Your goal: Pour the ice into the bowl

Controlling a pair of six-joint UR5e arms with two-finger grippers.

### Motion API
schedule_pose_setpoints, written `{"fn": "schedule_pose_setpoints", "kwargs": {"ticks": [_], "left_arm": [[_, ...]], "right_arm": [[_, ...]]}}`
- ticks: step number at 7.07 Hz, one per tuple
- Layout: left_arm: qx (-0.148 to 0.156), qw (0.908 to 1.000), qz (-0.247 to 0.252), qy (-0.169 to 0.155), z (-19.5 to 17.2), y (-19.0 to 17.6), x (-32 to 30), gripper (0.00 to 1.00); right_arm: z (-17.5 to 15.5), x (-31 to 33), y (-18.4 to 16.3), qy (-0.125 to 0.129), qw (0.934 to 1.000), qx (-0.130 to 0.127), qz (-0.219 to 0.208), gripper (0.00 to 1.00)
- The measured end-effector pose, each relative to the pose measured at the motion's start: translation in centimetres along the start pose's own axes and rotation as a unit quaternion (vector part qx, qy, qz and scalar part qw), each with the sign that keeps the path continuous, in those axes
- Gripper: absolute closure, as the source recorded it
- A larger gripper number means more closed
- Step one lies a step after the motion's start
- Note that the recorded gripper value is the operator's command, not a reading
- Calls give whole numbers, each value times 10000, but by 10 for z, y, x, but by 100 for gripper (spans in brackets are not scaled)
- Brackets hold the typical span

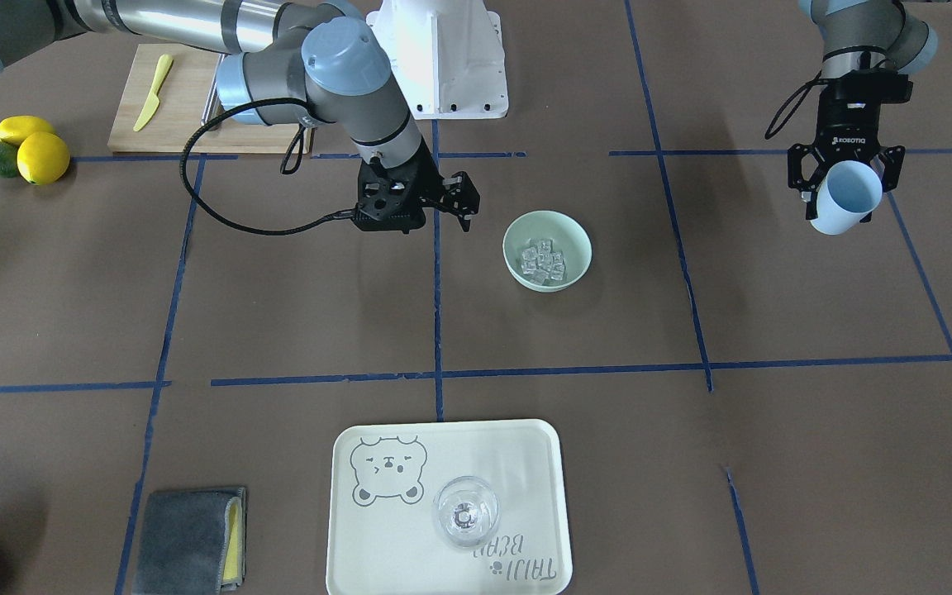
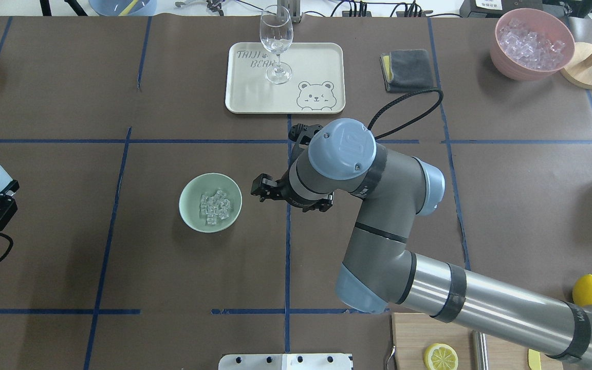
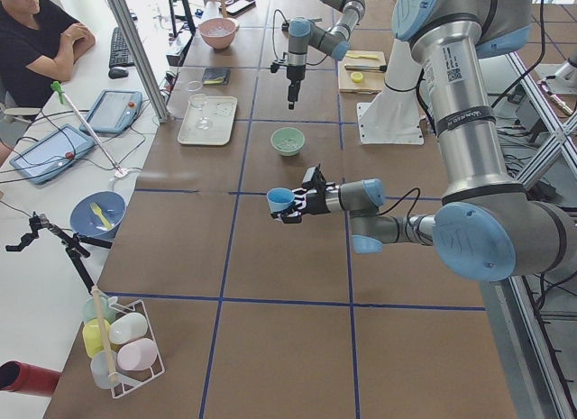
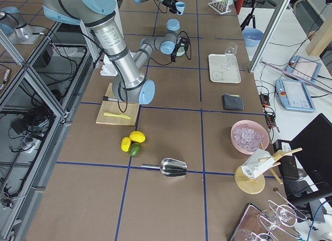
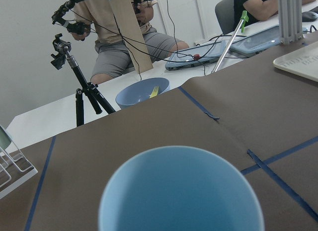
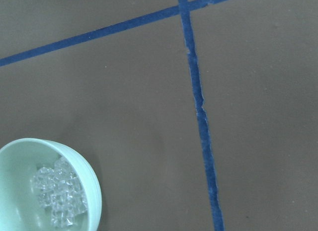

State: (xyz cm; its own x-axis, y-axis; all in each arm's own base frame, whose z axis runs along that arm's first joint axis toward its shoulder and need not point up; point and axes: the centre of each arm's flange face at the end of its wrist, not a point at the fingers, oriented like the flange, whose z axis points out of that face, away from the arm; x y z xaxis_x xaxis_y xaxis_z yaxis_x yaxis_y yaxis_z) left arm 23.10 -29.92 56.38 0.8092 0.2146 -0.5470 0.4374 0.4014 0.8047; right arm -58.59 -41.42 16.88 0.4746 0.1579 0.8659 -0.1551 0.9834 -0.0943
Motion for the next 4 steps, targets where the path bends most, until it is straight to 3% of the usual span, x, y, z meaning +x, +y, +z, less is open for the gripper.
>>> {"fn": "schedule_pose_setpoints", "kwargs": {"ticks": [4], "left_arm": [[-23, 9988, -494, -50, 9, 3, 10, 100]], "right_arm": [[45, -60, 0, -62, 9989, 440, -151, 0]]}}
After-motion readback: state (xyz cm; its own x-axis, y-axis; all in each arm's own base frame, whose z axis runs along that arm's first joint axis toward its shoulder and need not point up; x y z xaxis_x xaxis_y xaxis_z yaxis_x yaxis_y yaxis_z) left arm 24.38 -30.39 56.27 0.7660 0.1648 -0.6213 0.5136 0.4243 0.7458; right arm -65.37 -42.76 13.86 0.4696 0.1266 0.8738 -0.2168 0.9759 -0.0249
